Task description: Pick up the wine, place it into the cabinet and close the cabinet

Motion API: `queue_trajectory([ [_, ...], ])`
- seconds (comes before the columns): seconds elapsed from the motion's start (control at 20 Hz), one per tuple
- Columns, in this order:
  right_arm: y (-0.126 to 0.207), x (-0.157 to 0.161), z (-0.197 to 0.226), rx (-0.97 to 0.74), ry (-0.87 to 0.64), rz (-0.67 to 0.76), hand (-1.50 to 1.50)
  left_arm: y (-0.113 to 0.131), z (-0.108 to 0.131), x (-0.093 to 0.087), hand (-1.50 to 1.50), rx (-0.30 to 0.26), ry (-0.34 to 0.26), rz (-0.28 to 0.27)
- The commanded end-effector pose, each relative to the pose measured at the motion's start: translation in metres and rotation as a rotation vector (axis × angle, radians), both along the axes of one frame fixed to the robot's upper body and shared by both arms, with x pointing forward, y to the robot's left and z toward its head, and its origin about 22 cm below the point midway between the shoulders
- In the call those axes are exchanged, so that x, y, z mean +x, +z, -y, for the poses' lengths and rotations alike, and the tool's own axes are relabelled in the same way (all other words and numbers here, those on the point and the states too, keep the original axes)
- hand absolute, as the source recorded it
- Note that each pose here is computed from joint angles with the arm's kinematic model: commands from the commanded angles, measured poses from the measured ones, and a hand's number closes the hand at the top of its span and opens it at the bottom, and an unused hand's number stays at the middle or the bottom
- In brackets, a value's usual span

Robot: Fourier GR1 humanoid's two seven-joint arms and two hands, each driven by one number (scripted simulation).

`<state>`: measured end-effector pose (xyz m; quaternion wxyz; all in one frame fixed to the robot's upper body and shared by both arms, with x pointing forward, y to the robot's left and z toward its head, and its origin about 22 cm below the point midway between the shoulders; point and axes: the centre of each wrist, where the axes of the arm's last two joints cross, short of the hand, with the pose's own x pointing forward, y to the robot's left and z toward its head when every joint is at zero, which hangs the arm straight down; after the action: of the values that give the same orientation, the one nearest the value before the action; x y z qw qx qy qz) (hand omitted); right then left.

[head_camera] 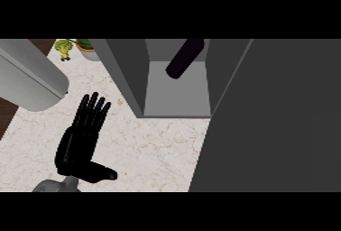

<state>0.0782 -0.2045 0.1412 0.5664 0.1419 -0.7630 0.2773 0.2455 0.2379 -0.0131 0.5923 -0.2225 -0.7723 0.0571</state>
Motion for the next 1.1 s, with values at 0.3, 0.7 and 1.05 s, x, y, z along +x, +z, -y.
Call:
queue_trajectory([
  [0.3, 0.044, -0.026, -0.013, 0.123, 0.151, -0.014, 1.50, 0.014, -0.071, -0.017, -1.50, 0.031, 0.077, 0.033],
  [0.7, 0.042, -0.023, -0.026, 0.130, 0.187, -0.030, 1.50, 0.028, -0.098, -0.013, -1.50, 0.041, 0.056, 0.037],
  [1.05, 0.038, -0.006, -0.033, 0.165, 0.229, -0.018, 1.50, 0.047, -0.107, -0.009, -1.50, 0.044, 0.040, 0.053],
])
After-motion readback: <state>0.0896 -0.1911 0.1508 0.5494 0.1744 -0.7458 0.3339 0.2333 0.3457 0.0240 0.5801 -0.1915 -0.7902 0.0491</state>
